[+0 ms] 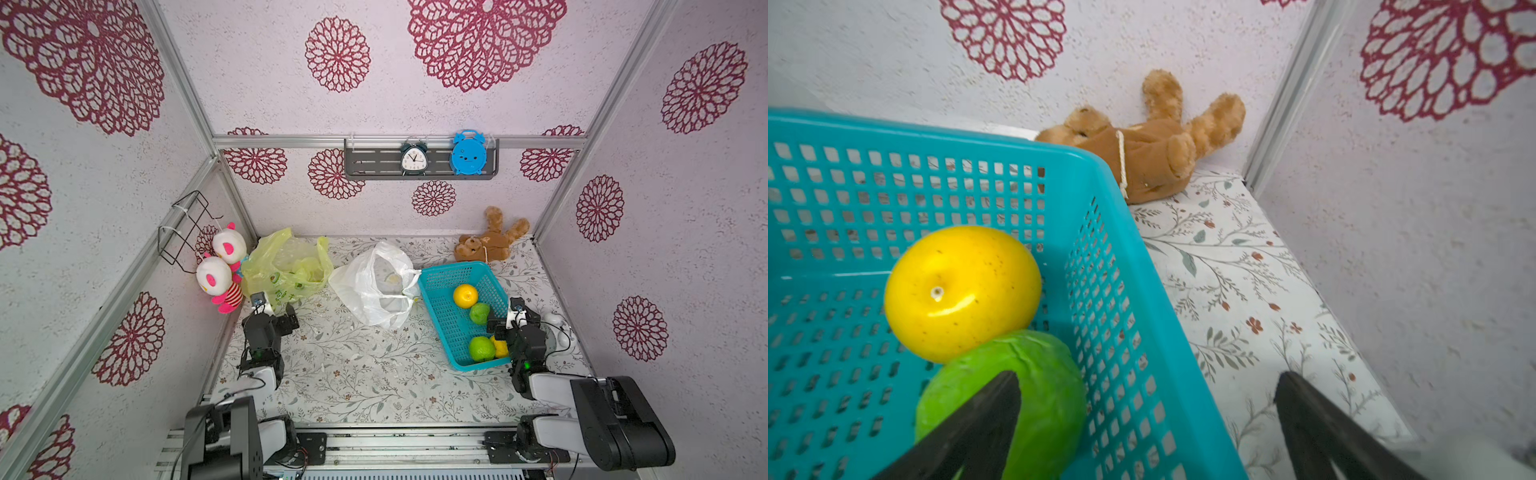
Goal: Untie the knot of a plastic bag & take out the apple
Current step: Reset both arms
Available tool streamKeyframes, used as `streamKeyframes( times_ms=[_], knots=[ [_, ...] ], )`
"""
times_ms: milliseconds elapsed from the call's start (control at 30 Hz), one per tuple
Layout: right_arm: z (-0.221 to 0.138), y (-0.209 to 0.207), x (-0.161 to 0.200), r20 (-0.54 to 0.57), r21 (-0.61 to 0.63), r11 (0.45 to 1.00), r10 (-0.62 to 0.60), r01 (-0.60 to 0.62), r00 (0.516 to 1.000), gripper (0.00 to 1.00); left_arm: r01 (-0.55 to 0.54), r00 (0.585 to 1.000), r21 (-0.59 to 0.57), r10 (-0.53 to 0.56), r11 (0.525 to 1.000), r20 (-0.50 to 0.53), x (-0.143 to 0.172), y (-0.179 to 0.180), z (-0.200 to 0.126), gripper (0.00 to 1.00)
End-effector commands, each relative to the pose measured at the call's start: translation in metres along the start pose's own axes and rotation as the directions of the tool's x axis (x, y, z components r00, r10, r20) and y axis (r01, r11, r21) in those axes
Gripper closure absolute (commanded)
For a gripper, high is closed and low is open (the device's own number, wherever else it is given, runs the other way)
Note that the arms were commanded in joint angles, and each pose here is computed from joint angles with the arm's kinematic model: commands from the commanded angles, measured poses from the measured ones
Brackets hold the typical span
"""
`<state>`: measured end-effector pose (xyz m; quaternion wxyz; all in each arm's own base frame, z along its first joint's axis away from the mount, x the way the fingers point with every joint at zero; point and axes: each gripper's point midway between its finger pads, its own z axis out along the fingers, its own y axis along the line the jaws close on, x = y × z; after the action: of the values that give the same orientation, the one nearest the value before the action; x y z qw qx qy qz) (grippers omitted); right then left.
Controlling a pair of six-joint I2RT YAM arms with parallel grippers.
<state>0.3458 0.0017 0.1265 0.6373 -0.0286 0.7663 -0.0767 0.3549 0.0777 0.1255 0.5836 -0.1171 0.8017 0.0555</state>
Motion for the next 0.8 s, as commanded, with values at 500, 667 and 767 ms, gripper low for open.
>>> streamKeyframes(
  times_ms=[500,667,767],
  knots=[
    [0.024,0.003,0.004,0.034,-0.069,0.992,0.104,-0.101,0.994,0.01,0.022,0.997,0.075,-0.026,0.997,0.066,-0.008,-0.013,0.044,0.03],
    [0.037,-0.015,0.011,-0.026,0.045,0.989,0.145,-0.144,0.989,0.01,0.02,0.997,0.074,-0.026,0.997,0.068,-0.008,-0.014,0.044,0.03],
    [0.037,-0.016,0.011,-0.025,0.048,0.988,0.145,-0.144,0.989,0.01,0.021,0.997,0.072,-0.025,0.997,0.068,-0.009,-0.013,0.044,0.03]
  ],
)
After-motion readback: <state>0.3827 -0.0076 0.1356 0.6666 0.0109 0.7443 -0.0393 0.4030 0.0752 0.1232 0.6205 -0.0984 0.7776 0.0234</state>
